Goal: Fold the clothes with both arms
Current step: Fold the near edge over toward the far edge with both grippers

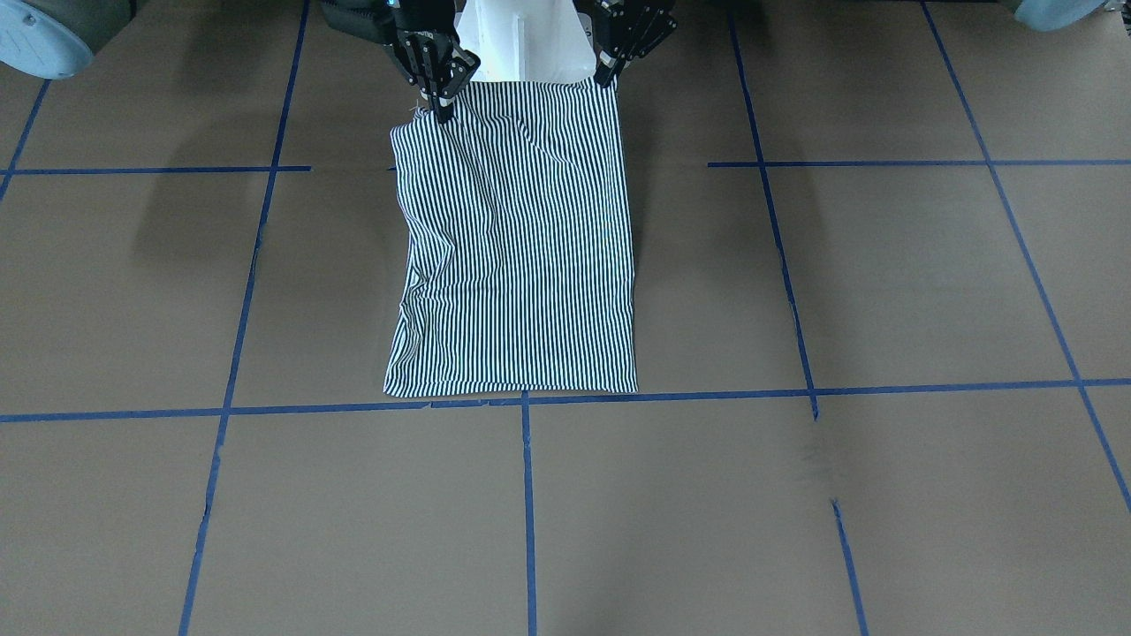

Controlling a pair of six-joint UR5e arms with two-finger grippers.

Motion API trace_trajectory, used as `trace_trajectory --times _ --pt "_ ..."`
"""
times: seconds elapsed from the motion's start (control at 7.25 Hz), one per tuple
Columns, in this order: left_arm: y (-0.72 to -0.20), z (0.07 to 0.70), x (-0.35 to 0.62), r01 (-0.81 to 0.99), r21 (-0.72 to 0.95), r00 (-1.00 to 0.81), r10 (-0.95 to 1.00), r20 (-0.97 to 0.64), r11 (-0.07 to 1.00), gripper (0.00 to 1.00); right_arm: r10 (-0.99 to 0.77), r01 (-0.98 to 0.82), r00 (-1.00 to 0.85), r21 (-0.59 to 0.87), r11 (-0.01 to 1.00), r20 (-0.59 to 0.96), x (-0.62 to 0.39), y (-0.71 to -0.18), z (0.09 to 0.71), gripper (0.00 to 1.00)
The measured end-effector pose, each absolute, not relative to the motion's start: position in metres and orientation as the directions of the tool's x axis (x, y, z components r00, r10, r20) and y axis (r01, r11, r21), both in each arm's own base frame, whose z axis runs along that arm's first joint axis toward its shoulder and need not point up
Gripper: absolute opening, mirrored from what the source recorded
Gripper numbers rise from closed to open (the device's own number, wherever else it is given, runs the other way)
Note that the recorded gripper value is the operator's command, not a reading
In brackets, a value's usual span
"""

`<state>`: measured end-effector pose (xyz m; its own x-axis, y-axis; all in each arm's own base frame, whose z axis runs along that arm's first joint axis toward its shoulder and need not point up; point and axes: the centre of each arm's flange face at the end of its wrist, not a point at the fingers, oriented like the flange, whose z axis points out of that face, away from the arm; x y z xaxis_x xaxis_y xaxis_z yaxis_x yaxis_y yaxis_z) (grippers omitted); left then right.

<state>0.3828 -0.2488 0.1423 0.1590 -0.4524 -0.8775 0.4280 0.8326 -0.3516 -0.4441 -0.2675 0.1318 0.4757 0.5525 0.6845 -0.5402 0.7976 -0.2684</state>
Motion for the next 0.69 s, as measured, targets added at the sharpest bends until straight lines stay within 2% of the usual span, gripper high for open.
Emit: trace_trajectory --times 0.14,0.69 --pt "-0.264 0.143 0.396 0.45 -0.324 0.18 -0.44 -0.88 0.832 0.0 0.542 -0.546 0.487 -0.246 0.801 0.685 -0.454 -0.279 0.136 0.0" --pt "-0.365 0.159 0.427 0.563 -0.179 0.28 -0.39 -0.877 0.807 0.0 0.567 -0.627 0.476 -0.193 0.755 0.672 -0.5 -0.381 0.159 0.0"
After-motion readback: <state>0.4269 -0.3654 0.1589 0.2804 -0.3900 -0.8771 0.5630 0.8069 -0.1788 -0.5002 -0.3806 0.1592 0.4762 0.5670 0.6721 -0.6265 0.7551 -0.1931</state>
